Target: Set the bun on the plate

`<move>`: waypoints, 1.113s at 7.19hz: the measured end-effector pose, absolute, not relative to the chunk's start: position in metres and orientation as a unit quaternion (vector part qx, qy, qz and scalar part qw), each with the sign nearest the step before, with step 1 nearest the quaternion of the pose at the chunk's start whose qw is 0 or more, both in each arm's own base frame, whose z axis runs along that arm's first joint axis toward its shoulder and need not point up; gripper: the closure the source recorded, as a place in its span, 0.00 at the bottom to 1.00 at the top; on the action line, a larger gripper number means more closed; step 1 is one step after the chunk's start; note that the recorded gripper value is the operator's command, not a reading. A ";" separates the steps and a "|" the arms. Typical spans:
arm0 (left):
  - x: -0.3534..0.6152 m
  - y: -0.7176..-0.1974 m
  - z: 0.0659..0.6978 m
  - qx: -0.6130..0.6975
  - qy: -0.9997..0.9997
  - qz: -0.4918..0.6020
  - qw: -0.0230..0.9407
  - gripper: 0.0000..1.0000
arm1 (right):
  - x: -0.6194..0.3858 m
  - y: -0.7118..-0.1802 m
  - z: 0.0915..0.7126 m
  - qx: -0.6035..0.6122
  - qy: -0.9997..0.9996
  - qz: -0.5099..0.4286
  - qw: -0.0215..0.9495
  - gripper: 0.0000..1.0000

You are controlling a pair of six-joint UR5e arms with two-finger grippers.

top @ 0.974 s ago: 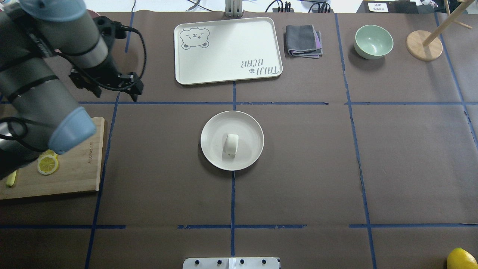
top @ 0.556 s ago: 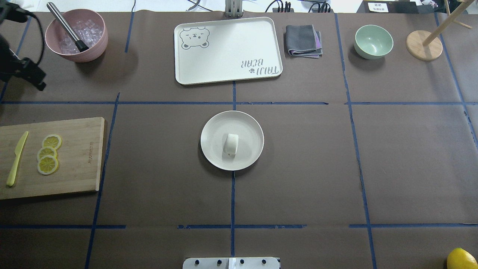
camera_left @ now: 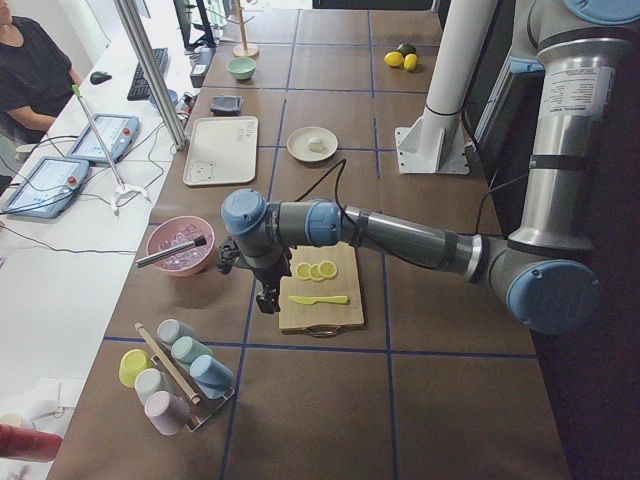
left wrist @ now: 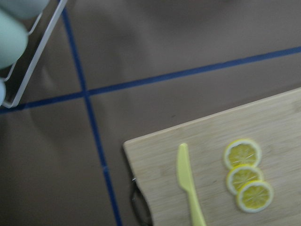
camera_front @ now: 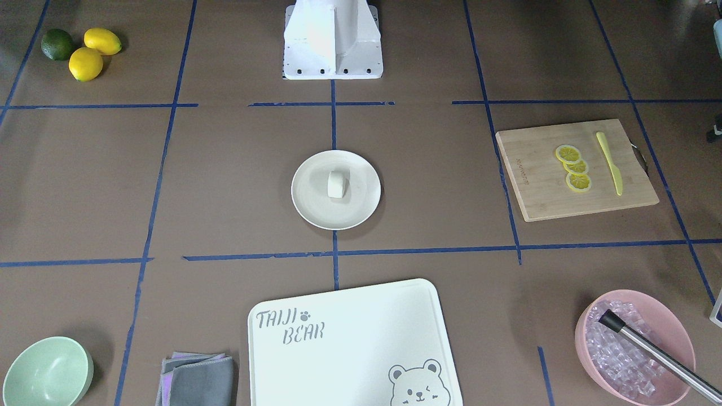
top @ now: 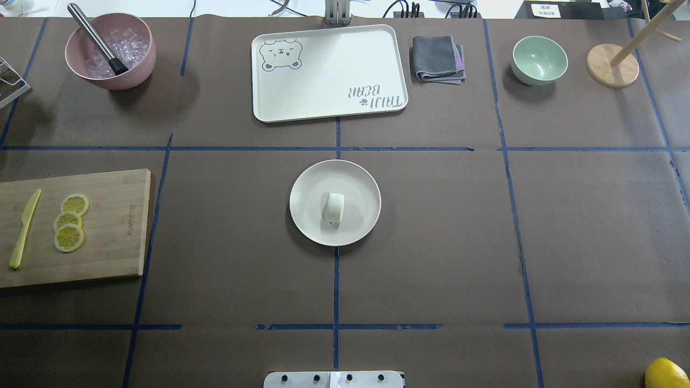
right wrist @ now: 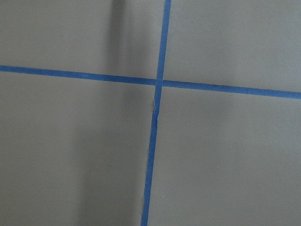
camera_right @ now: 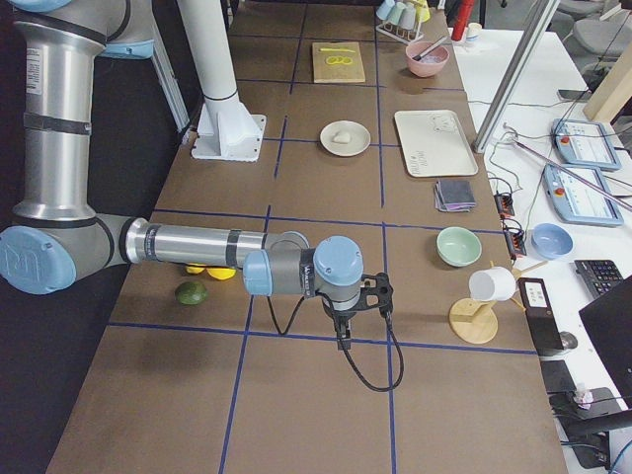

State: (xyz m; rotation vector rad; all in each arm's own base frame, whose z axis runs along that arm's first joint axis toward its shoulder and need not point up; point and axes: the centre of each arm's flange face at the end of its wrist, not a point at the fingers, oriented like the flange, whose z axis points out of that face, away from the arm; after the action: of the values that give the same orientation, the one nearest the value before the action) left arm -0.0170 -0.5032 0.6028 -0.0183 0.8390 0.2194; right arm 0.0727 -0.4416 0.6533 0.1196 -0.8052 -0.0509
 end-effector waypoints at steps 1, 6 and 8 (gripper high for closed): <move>-0.027 -0.499 0.629 -0.008 0.416 0.101 0.904 0.00 | 0.073 -0.442 0.654 0.058 -0.391 -0.024 0.918 0.00; -0.071 -0.487 0.666 -0.018 0.399 0.043 0.916 0.00 | 0.073 -0.441 0.659 0.054 -0.391 -0.025 0.918 0.00; -0.074 -0.486 0.668 -0.020 0.393 0.040 0.918 0.00 | 0.073 -0.442 0.659 0.055 -0.391 -0.026 0.919 0.00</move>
State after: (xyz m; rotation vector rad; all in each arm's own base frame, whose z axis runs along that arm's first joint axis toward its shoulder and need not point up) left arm -0.0744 -0.4862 0.6685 -0.0403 0.8079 0.0830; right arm 0.0730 -0.4420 0.6590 0.1134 -0.8032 -0.0529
